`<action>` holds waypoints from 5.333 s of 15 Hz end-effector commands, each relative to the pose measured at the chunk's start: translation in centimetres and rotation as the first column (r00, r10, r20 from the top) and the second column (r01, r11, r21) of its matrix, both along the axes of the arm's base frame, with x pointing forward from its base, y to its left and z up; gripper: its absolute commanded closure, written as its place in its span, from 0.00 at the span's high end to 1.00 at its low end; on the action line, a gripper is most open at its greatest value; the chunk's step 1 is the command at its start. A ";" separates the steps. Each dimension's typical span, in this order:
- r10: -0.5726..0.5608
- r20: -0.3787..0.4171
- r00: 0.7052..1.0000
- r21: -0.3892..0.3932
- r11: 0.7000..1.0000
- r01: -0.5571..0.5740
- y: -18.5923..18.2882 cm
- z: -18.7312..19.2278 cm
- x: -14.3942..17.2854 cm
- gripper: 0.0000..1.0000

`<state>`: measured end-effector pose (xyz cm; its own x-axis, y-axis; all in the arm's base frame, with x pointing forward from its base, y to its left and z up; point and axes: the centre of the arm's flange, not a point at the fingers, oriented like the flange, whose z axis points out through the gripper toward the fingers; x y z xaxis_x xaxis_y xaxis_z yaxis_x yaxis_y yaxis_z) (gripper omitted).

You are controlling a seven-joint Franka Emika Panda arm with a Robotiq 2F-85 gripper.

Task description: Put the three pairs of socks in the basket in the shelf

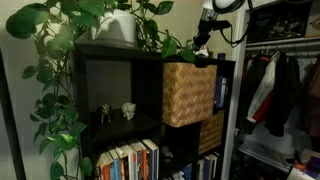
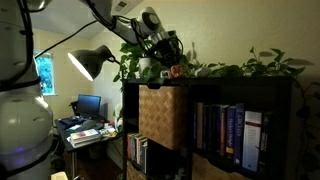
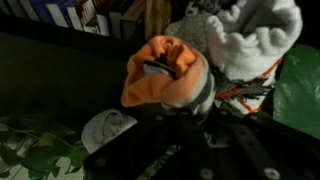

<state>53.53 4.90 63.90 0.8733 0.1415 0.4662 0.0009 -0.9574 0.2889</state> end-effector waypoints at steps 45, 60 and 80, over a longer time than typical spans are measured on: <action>-0.054 0.278 0.959 0.071 0.997 0.035 -4.5 -0.6 -0.7 1.00; -0.052 0.409 0.911 0.068 0.997 0.026 -8.8 -2.4 4.7 1.00; -0.016 0.353 0.936 0.071 0.997 -0.010 -9.1 -3.3 6.0 0.08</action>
<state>61.30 -4.45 60.14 0.6299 0.0789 0.7726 -0.1187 -0.9734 0.1962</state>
